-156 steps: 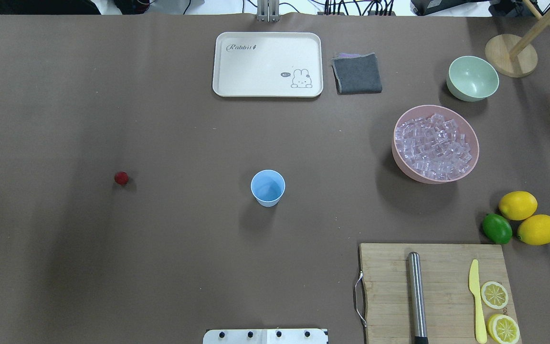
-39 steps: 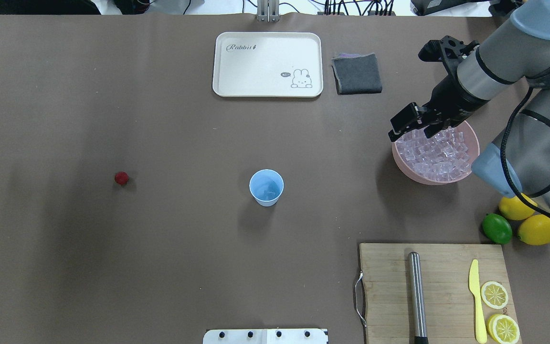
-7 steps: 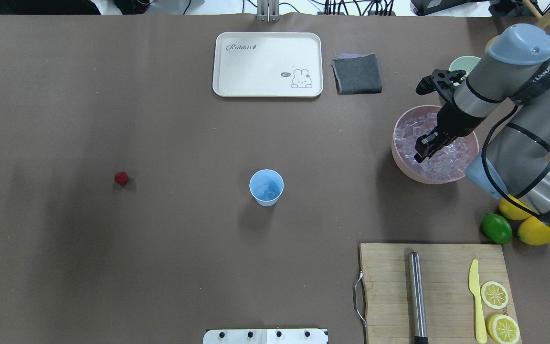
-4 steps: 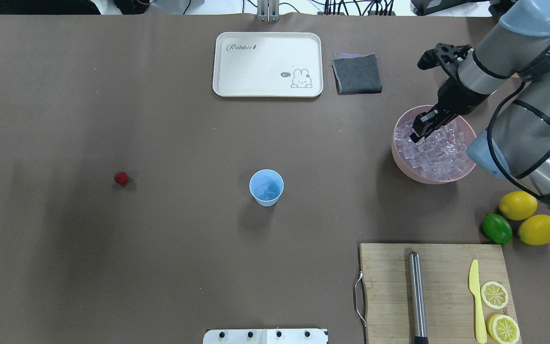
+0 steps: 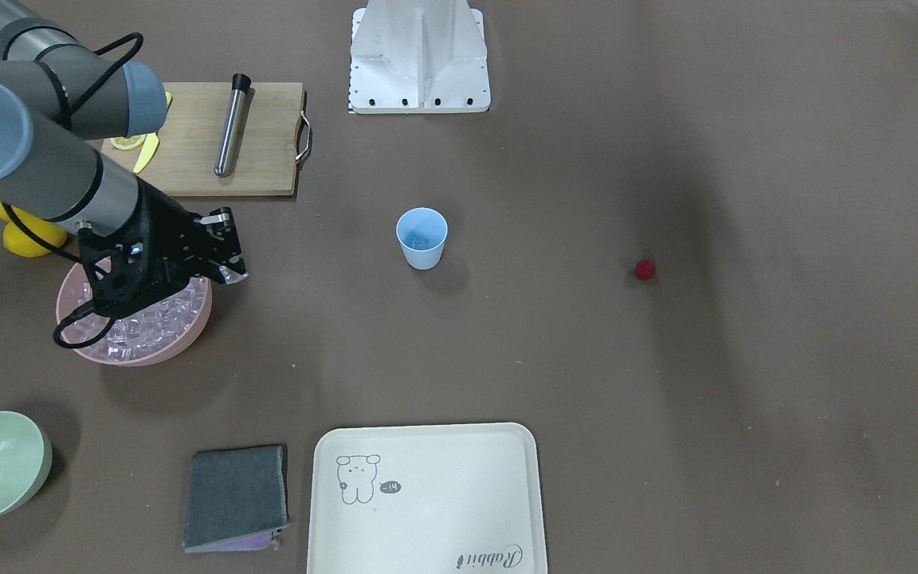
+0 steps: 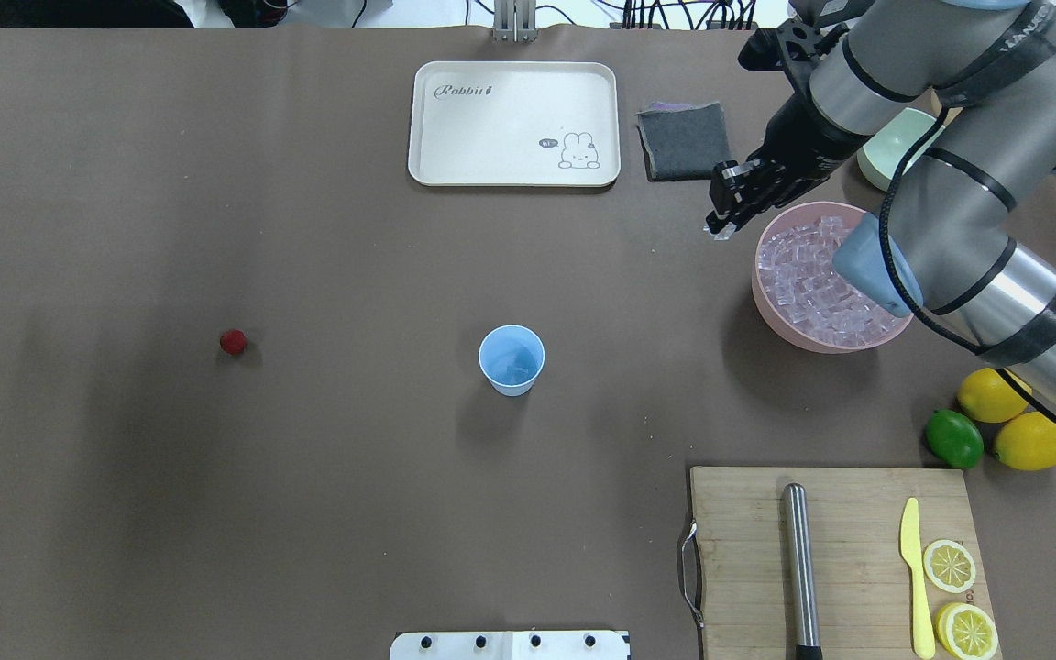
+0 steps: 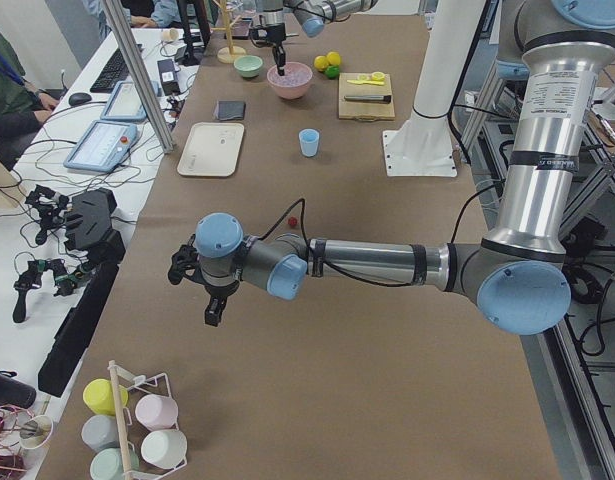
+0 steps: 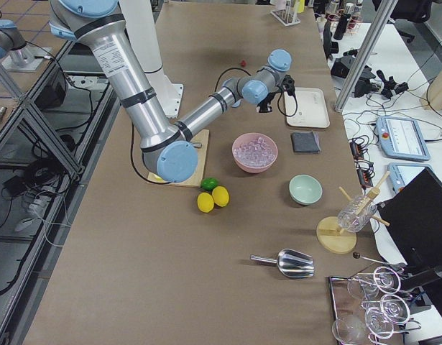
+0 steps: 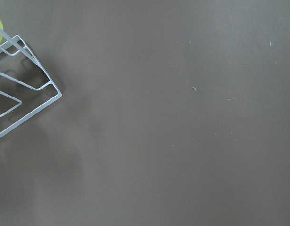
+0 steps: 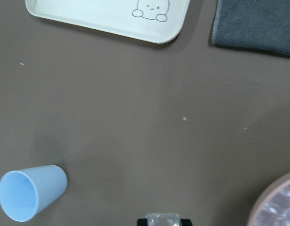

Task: Put ice and strawberries in cup
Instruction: 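Carry the ice cube over the blue cup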

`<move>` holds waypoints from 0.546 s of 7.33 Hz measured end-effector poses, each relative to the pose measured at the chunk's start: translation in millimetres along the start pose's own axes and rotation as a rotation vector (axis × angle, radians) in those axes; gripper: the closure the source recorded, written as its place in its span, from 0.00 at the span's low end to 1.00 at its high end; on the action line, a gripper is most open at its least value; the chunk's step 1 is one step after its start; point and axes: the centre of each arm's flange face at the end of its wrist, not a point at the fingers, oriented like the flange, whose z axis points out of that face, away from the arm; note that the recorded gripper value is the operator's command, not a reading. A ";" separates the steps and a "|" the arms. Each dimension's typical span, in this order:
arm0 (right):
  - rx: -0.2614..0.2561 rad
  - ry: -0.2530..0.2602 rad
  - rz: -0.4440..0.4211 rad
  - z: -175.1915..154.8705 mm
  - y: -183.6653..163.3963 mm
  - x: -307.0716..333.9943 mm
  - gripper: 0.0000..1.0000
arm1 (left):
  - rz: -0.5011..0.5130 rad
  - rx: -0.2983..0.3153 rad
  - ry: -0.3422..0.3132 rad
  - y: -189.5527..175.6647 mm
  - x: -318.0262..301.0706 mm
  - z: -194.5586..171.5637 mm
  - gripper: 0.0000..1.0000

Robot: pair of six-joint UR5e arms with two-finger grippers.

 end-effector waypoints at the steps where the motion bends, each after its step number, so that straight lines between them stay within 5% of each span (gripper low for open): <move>1: 0.014 -0.004 0.061 9.4 6.7 -38.7 1.00 | 0.000 0.000 -0.001 0.3 -0.5 0.4 0.02; 4: 0.111 -0.013 0.168 75.4 46.1 -136.0 1.00 | -0.001 -0.001 0.000 0.7 -1.4 1.2 0.02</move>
